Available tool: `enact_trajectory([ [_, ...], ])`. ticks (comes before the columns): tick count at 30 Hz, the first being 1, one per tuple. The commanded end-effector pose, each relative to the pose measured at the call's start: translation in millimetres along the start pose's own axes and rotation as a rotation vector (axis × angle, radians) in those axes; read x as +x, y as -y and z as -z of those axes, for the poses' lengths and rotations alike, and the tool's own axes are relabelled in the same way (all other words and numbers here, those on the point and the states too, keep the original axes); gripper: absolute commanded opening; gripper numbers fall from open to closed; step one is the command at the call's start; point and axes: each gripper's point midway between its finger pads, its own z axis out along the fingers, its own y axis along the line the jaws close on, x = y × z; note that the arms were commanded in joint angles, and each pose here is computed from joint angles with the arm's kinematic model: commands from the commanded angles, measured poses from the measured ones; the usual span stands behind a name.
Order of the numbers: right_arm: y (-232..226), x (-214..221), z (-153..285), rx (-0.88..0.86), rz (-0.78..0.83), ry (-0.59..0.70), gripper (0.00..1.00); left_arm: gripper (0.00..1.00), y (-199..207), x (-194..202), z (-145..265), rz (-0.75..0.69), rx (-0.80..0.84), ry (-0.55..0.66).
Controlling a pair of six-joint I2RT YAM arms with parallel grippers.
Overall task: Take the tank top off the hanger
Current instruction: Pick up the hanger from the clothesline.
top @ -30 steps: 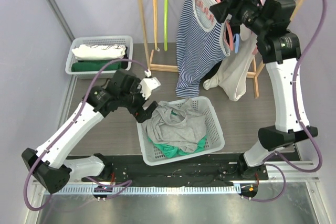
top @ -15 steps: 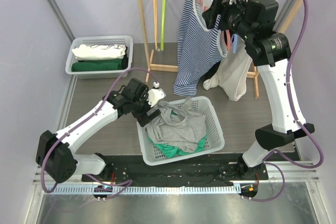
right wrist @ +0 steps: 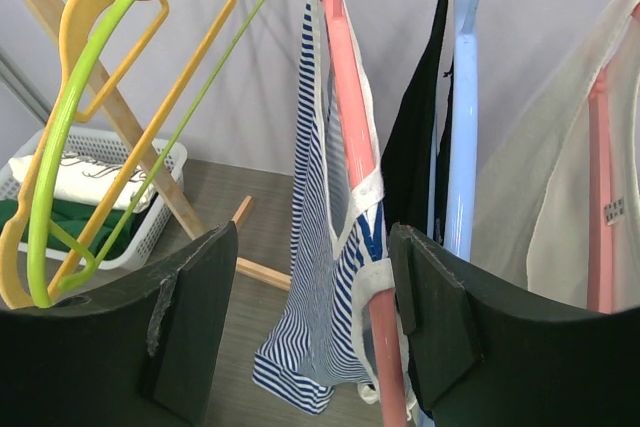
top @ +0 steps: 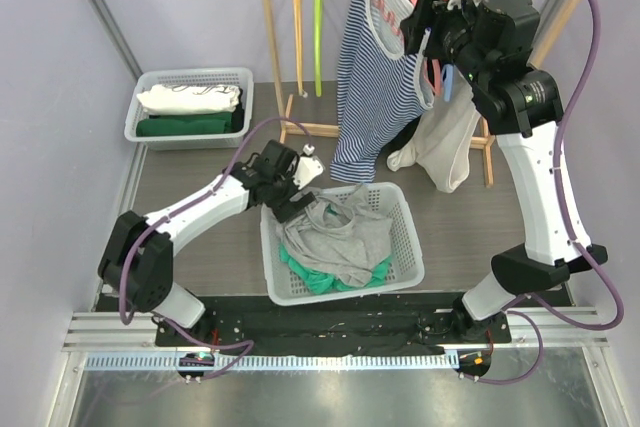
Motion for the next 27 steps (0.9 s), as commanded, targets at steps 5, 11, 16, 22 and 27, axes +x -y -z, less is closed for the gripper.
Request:
enact_trajectory([
  [5,4.4,-11.0,-0.1,0.026,0.010,0.049,0.70,1.00,-62.5,-62.2,9.2,0.095,-0.138,0.149],
  [11,5.2,4.3,-14.9,0.036,0.010,0.010,0.69,1.00,-40.6,-65.3,47.3,0.133,-0.027,0.201],
  [16,8.8,20.2,-27.3,0.063,0.022,-0.031,0.68,1.00,-26.0,-71.2,124.6,0.112,0.029,0.338],
  [22,11.0,28.4,-31.2,0.075,0.030,-0.052,0.61,1.00,-24.7,-63.1,189.5,0.089,0.026,0.349],
  [27,6.6,29.9,-33.4,0.054,0.019,-0.054,0.26,1.00,-20.0,-68.3,225.7,0.082,0.054,0.404],
])
